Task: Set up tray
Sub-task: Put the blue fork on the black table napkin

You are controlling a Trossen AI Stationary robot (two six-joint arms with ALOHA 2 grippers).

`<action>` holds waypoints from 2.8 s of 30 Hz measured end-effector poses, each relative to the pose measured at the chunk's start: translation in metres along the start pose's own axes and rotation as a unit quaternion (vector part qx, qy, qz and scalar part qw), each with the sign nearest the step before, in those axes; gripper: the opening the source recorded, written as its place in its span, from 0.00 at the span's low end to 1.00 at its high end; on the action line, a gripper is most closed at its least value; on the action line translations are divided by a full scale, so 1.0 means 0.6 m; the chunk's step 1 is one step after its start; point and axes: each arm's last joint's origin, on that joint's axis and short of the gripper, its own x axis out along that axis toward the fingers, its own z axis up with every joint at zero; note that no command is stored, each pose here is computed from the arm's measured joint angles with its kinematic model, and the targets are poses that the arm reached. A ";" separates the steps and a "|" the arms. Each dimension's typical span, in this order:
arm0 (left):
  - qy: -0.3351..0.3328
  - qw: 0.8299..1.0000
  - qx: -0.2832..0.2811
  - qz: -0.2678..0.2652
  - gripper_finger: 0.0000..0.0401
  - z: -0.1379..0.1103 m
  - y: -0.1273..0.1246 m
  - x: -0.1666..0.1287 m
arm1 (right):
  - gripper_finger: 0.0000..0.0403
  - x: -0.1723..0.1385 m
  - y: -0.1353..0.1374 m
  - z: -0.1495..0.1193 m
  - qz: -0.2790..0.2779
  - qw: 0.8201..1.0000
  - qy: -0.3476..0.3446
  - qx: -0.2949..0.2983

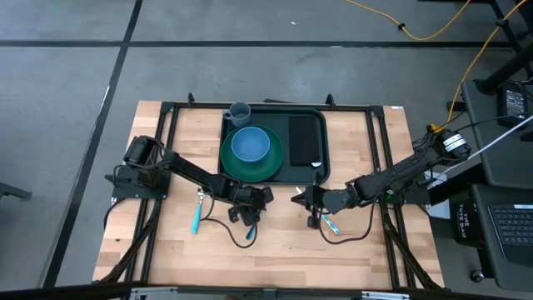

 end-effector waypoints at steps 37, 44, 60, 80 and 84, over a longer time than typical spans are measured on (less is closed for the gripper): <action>0.062 0.889 -0.451 -0.044 0.30 0.016 -0.043 -0.007 | 0.07 0.000 0.003 -0.001 0.036 0.999 0.010 -0.029; 0.048 0.889 -0.453 -0.045 0.30 0.030 -0.050 -0.009 | 0.07 0.000 0.004 -0.001 0.036 0.999 0.009 -0.029; 0.001 0.802 -0.597 -0.023 0.30 0.027 -0.016 -0.041 | 0.07 0.000 0.004 0.000 0.035 0.999 0.006 -0.031; 0.009 0.735 -0.676 0.053 0.30 0.033 -0.019 -0.036 | 0.07 0.000 0.003 0.000 0.035 0.998 0.006 -0.052; 0.008 0.732 -0.678 0.069 0.30 0.040 -0.024 -0.037 | 0.07 0.000 0.003 0.000 0.034 0.998 0.005 -0.053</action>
